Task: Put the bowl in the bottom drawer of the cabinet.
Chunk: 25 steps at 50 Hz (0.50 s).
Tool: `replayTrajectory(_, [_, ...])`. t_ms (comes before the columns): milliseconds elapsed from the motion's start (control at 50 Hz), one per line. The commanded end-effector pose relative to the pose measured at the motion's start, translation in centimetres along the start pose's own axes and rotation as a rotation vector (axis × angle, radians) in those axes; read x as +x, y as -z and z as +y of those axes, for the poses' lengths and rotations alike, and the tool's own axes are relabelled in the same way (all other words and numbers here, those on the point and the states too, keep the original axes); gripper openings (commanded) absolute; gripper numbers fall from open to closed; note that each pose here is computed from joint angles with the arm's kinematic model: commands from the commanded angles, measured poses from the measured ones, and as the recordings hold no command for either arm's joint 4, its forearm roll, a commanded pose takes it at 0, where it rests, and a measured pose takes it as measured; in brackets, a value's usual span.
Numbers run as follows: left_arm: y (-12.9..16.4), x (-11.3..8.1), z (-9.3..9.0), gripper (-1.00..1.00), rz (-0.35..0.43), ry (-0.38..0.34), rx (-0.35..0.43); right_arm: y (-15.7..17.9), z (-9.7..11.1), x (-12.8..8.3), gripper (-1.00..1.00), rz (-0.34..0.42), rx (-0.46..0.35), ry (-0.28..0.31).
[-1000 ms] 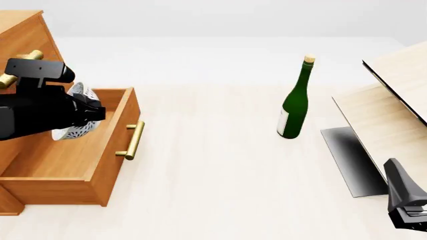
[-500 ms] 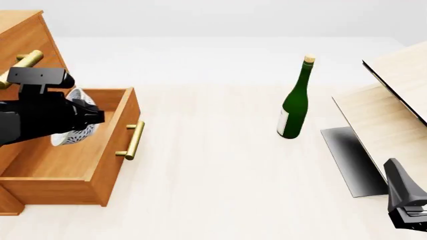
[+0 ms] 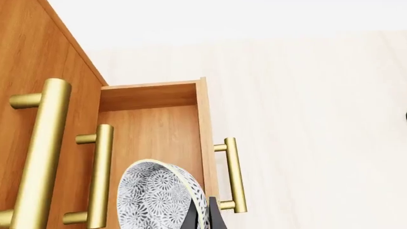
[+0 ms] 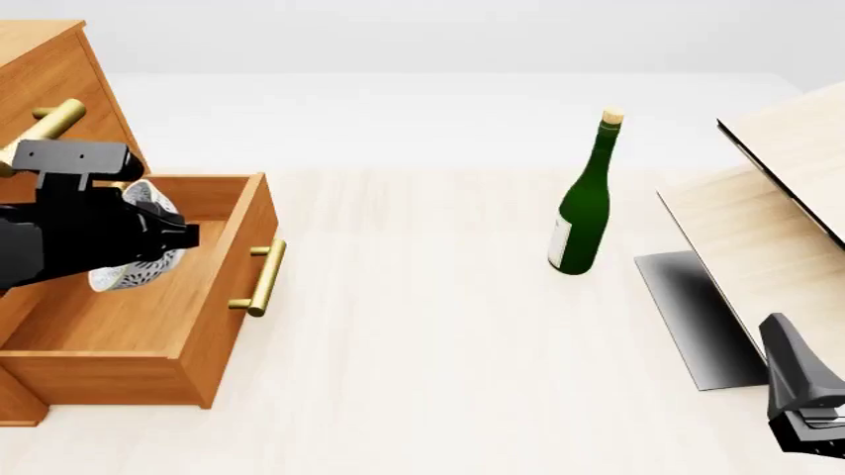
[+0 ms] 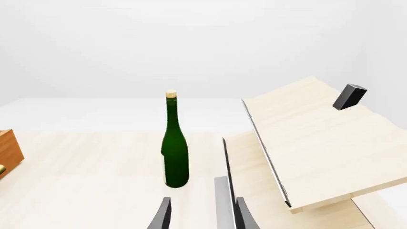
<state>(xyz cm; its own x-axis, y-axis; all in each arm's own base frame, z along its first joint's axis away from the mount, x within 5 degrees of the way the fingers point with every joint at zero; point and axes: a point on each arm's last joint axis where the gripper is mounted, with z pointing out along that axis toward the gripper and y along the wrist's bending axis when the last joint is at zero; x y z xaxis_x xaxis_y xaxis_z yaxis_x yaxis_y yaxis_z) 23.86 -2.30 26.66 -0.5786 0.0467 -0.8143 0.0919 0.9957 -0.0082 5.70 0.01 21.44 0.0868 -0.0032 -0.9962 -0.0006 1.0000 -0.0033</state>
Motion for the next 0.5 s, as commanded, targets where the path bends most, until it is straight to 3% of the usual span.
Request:
replayTrajectory(20, [-0.5,0.0,0.1,-1.0,0.001,-0.013,-0.003,0.0,0.0,0.0,1.0,0.0,0.0,0.0])
replayTrajectory(500, [-1.6,0.6,0.4,-1.0,0.023,-0.017,-0.015,0.0,0.0,0.0,1.0,0.0,0.0,0.0])
